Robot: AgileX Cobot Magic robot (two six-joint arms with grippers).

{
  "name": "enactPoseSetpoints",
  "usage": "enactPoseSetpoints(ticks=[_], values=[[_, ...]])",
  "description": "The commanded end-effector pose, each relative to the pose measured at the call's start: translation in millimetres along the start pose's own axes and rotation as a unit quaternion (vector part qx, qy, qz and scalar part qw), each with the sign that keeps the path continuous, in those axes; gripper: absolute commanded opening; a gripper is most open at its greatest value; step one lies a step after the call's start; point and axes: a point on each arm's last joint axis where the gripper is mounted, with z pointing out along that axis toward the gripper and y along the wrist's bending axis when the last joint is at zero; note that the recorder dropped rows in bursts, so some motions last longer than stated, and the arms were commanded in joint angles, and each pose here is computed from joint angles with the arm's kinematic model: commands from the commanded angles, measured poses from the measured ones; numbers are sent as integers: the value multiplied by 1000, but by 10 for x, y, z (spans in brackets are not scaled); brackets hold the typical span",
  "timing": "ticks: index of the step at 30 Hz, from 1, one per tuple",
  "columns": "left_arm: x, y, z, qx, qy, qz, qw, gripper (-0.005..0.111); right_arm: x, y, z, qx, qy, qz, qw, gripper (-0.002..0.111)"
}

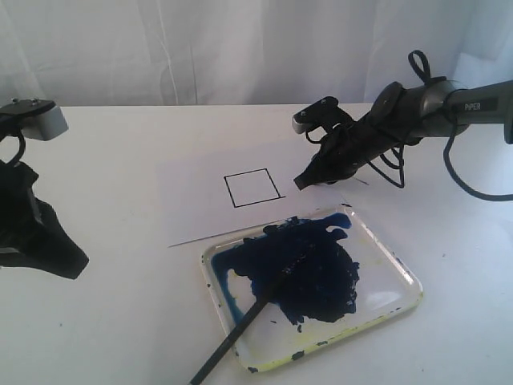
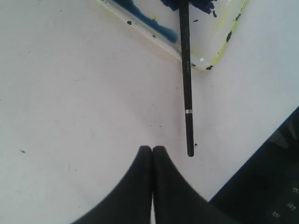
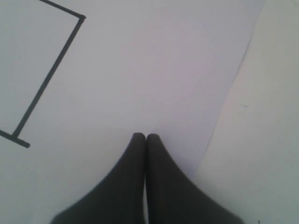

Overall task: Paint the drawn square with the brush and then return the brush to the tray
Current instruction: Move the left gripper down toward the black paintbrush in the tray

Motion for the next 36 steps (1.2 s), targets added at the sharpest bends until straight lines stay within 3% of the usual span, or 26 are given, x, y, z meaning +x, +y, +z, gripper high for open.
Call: enactPoseSetpoints(ticks=[1,11,19,28,36], values=[[13,-95,5,33,8,3,999,0,53,-2,44,-4,13,-12,1000,0],[23,-372,122,43,38,64,996,32,55,0,44,-5,14,-12,1000,0],[37,-483,168,38,53,26,998,52,57,3,44,-6,15,-12,1000,0],[65,-587,341,-71,84,-9,994,55,75,6,67,-8,19,-11,1000,0],[-64,-762,739,-59,71,27,995,55,71,3,63,-7,17,-11,1000,0]])
